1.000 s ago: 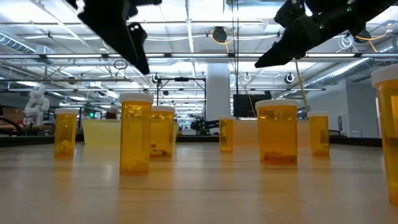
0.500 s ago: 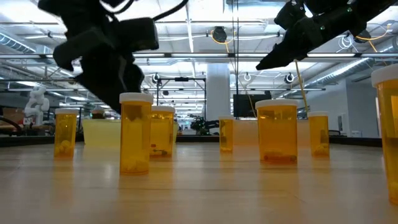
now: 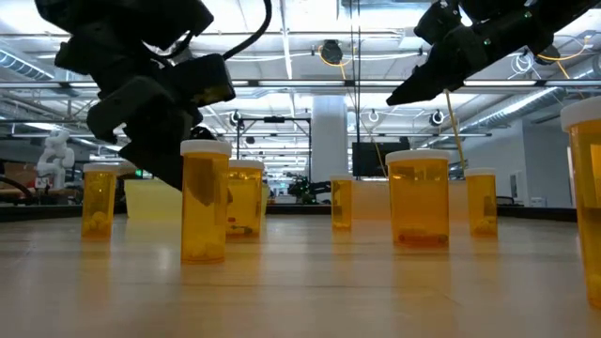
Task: Pick and place medicine bottles into bin by pill shape (circle, oval)
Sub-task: Put the big yellow pill bottle into the transparent orange bin
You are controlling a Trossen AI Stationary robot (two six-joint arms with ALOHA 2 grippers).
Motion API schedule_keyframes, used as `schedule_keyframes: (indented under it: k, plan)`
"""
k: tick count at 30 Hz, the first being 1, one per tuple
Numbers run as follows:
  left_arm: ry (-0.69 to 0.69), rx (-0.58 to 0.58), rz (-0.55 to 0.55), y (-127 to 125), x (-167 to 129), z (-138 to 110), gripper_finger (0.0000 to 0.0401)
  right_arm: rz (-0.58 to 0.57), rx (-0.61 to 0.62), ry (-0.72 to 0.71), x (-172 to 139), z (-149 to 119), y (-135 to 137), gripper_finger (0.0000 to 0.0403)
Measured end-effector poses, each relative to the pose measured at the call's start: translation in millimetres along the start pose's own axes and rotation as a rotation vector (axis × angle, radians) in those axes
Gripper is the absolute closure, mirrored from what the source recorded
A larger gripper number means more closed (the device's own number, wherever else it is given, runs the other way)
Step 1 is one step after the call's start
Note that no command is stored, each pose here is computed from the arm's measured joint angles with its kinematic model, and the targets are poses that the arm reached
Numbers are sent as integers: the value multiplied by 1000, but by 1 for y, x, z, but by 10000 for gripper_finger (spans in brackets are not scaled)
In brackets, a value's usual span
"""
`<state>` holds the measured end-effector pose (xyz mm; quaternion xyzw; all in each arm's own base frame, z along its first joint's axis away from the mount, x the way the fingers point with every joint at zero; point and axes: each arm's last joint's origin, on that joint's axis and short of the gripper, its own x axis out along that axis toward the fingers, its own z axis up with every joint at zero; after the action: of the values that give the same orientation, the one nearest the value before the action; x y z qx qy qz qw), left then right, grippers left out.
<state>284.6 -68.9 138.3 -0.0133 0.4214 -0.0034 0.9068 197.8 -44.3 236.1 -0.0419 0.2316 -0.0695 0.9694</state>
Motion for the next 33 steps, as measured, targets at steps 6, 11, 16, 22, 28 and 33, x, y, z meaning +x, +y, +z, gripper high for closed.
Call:
schedule_keyframes:
  k: [6,11,16,22,28,33]
  plan:
    - [-27,7,-10,1,2,-7,55,0,0,0,0,0,0,133]
    - [-76,24,-11,2,3,-12,55,0,-1,0,0,0,0,133]
    - [-91,39,-4,3,4,-15,55,0,-1,-1,0,0,0,133]
    - [-87,59,-11,2,26,-20,55,-1,-1,-8,0,1,0,133]
    - [-77,41,-13,2,35,-25,59,-1,-1,-4,0,1,0,133]
    - [-92,59,-17,1,36,-23,113,-1,-3,-9,0,1,0,133]
